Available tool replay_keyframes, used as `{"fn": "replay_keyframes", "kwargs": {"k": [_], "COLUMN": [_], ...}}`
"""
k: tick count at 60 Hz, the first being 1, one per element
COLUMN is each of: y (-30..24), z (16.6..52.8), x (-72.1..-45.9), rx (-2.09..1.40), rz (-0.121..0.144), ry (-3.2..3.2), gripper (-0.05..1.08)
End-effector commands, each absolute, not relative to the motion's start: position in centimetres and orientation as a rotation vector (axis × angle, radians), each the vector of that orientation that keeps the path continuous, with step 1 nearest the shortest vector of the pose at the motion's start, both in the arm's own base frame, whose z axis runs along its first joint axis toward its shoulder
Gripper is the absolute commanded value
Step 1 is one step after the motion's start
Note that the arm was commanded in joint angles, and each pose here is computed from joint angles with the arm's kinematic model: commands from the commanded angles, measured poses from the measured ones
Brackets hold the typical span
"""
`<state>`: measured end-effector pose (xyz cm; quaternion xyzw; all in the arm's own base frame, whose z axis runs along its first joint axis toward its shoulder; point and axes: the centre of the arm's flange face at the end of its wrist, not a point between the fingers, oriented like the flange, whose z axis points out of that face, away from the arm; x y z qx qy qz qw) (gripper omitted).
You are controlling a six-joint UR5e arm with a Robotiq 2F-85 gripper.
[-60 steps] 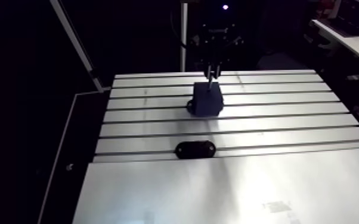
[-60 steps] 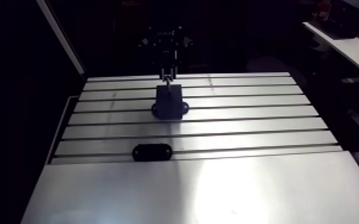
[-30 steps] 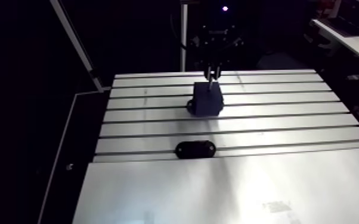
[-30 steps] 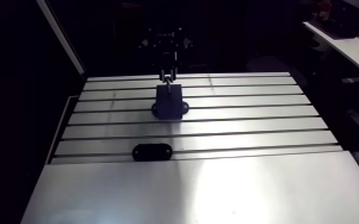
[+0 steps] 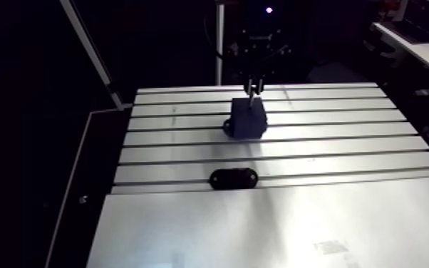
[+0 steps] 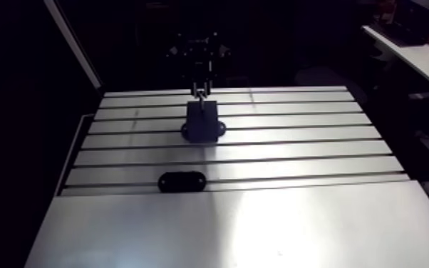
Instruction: Pick up the M10 bolt and insert it into the hole until fully seated.
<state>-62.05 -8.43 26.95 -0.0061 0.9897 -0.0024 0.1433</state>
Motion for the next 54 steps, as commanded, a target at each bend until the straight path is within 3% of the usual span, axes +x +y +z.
{"fn": "replay_keyframes", "kwargs": {"k": [1, 54], "y": [-8.4, -8.3], "z": [26.9, 25.6], "x": [-62.2, -61.9], "rx": [-0.025, -0.023], "rz": [-0.004, -0.007], "ry": [2.862, 2.841], "gripper": [1.08, 1.07]}}
